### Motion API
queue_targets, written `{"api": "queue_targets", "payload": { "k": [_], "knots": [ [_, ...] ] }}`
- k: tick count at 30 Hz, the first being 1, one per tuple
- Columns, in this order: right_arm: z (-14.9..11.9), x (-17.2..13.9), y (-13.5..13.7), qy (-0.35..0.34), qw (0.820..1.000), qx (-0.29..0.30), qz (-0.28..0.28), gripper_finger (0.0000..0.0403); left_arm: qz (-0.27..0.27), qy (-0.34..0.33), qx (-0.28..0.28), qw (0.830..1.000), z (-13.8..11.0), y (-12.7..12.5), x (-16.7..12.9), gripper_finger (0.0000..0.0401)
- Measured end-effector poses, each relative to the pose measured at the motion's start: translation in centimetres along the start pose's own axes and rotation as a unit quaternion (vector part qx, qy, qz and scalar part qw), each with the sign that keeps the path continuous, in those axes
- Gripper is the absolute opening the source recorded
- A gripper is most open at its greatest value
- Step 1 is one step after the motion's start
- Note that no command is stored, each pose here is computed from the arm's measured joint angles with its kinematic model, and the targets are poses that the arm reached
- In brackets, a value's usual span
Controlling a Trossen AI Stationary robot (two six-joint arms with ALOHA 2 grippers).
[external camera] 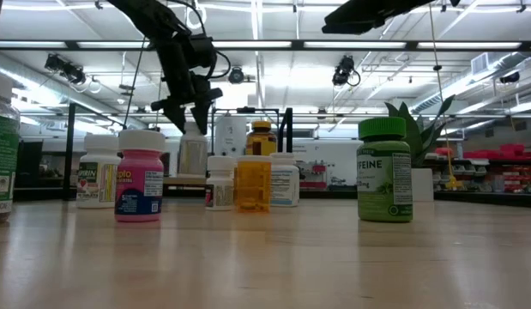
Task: Pick and place medicine bottles onto shelf by color
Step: Put the white and purple pill bottle on the shelf
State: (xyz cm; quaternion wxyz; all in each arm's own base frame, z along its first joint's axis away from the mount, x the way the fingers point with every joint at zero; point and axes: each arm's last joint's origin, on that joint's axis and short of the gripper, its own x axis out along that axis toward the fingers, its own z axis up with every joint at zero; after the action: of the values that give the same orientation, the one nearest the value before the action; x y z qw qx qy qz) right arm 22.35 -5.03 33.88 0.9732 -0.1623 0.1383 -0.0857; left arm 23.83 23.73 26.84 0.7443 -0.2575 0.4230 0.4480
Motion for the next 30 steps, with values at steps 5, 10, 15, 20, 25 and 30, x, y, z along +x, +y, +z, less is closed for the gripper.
{"api": "queue_targets", "payload": {
  "k": [5,10,15,20,25,30],
  "knots": [
    [0.0,0.0,0.0,0.000,1.000,0.000,0.000,0.0379,0.001,0.010,0.005,1.000,-0.2,0.1,-0.1,0.0274],
    [0.0,0.0,0.0,0.000,1.000,0.000,0.000,0.0379,0.003,0.013,0.017,1.000,-0.3,0.1,0.0,0.0300],
    [0.0,0.0,0.0,0.000,1.000,0.000,0.000,0.0379,0.001,0.011,0.028,1.000,0.0,0.1,-0.3,0.0326],
    [0.0,0.0,0.0,0.000,1.000,0.000,0.000,0.0379,0.000,-0.006,0.034,0.999,1.1,0.0,-1.5,0.0336],
    [0.0,0.0,0.0,0.001,1.000,0.000,0.000,0.0379,0.003,-0.032,0.055,0.998,2.2,-0.3,-2.9,0.0336],
    [0.0,0.0,0.0,0.001,1.000,0.000,0.000,0.0379,0.005,-0.066,0.123,0.990,2.4,-2.1,-3.6,0.0331]
  ]
}}
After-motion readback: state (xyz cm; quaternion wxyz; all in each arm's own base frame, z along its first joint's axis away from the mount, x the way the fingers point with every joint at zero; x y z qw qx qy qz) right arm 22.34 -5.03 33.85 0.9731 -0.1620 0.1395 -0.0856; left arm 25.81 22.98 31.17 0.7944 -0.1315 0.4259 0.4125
